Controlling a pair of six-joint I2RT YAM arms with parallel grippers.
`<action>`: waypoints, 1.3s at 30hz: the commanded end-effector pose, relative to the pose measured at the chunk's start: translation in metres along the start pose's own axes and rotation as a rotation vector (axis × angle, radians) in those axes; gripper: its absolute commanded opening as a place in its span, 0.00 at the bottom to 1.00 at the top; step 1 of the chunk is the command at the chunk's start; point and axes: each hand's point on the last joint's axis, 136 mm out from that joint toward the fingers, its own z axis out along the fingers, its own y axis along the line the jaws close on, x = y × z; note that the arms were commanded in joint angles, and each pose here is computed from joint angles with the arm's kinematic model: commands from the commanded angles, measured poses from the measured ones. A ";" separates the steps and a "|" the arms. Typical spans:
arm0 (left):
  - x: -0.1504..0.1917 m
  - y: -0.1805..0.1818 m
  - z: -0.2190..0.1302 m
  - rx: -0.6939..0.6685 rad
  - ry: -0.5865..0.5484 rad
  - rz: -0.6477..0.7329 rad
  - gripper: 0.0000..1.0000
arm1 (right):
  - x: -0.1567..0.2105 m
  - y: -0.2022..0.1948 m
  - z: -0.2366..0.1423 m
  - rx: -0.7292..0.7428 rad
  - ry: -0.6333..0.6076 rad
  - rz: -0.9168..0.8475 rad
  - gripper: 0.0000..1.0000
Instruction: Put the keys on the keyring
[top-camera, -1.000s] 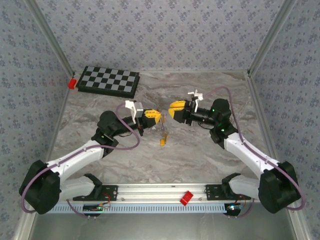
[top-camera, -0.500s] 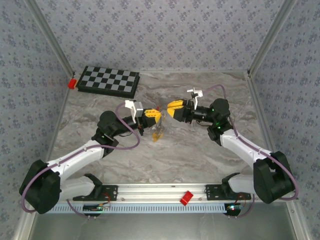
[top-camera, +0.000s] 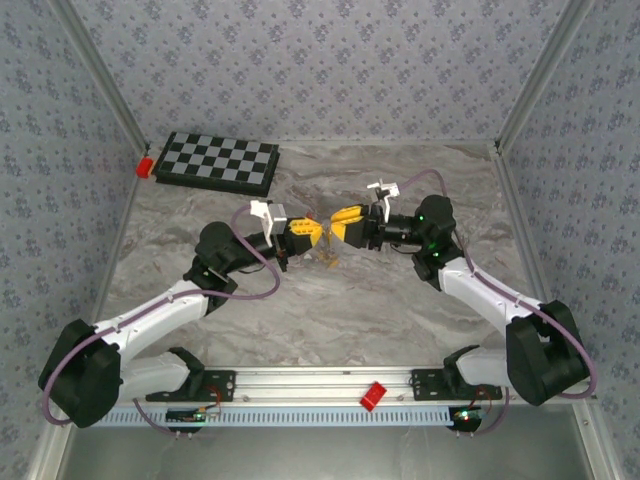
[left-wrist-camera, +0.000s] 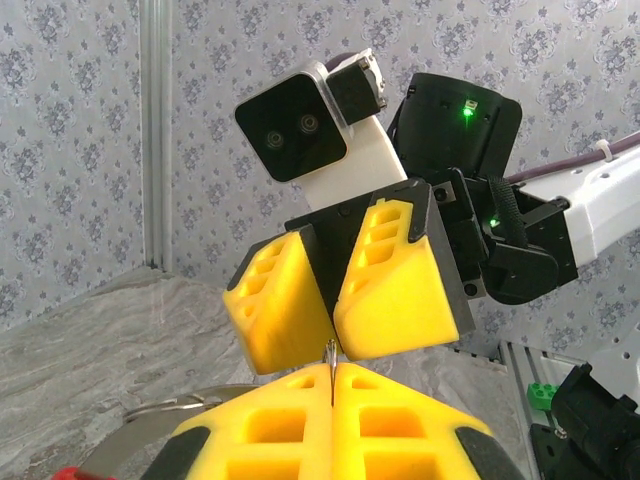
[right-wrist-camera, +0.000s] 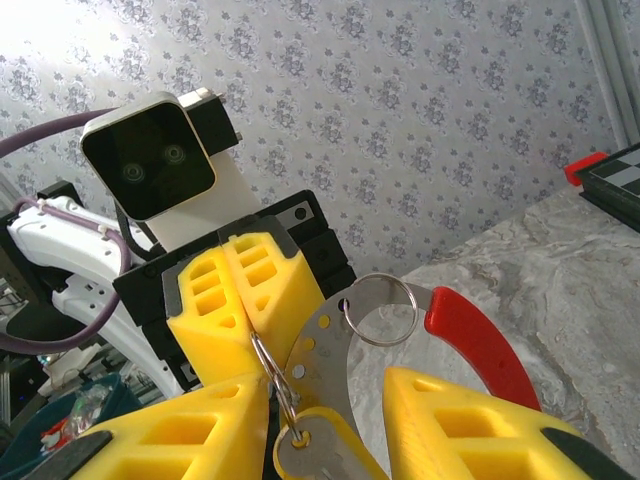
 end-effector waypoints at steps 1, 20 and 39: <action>-0.022 -0.005 0.004 0.016 -0.060 0.048 0.00 | -0.008 0.010 0.004 -0.040 0.007 -0.049 0.34; -0.029 -0.006 0.001 0.008 -0.086 0.055 0.00 | 0.005 0.004 0.004 -0.034 0.037 -0.020 0.05; -0.036 -0.010 0.002 0.032 -0.132 0.030 0.00 | 0.024 0.004 0.016 -0.076 0.111 0.011 0.04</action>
